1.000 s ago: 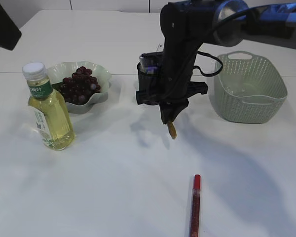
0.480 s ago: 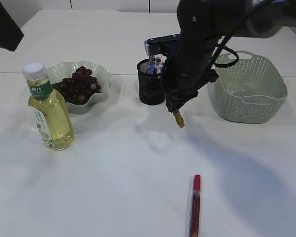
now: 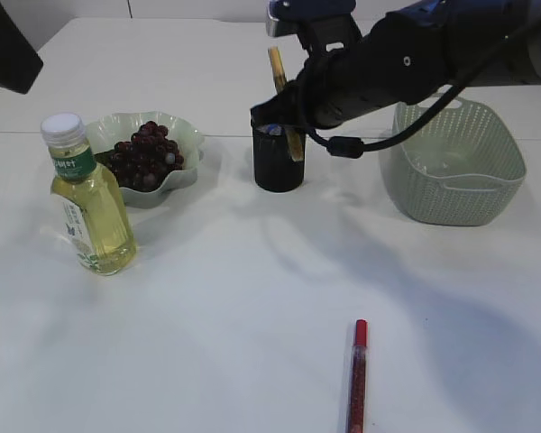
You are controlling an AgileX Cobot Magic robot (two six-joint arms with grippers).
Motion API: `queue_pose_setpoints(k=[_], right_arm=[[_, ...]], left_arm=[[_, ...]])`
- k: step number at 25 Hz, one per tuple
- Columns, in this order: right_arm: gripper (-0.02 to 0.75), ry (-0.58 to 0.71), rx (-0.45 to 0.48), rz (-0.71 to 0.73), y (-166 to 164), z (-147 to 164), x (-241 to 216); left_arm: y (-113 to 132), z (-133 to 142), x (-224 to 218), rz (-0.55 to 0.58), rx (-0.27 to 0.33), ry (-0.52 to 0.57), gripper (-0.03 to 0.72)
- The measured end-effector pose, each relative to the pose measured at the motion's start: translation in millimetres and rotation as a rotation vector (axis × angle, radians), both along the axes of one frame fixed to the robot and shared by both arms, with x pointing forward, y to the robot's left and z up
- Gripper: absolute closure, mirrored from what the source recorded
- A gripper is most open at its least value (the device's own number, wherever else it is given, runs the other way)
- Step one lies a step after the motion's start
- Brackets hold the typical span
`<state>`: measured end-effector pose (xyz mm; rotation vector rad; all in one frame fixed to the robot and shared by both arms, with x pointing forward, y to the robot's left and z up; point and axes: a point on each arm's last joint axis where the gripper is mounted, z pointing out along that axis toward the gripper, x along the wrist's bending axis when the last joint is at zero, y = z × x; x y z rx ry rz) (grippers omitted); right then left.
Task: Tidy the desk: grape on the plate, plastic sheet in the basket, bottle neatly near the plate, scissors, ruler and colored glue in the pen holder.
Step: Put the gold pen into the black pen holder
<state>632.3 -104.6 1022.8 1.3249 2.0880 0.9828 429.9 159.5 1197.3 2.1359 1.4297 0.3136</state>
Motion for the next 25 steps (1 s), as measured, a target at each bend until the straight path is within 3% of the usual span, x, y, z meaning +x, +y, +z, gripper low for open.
queue_pose_setpoints(k=[4,8,15,25], right_arm=[[0.623,-0.199,0.106,0.027,7.9,19.8,9.3],[0.623,-0.319,0.164,0.025,10.9,31.8,29.4],[0.623,-0.358,0.170,-0.032,-3.1,16.9,70.9],[0.623,-0.383,0.181,-0.039,-5.5,-20.4,90.4]], left_arm=[[0.0,0.0,0.0,0.000,0.000,0.000,0.379],[0.0,0.0,0.0,0.000,0.000,0.000,0.379],[1.9,0.2,1.4,0.008,0.020,-0.016,0.379],[3.0,0.3,2.2,0.013,0.033,-0.025,0.379]])
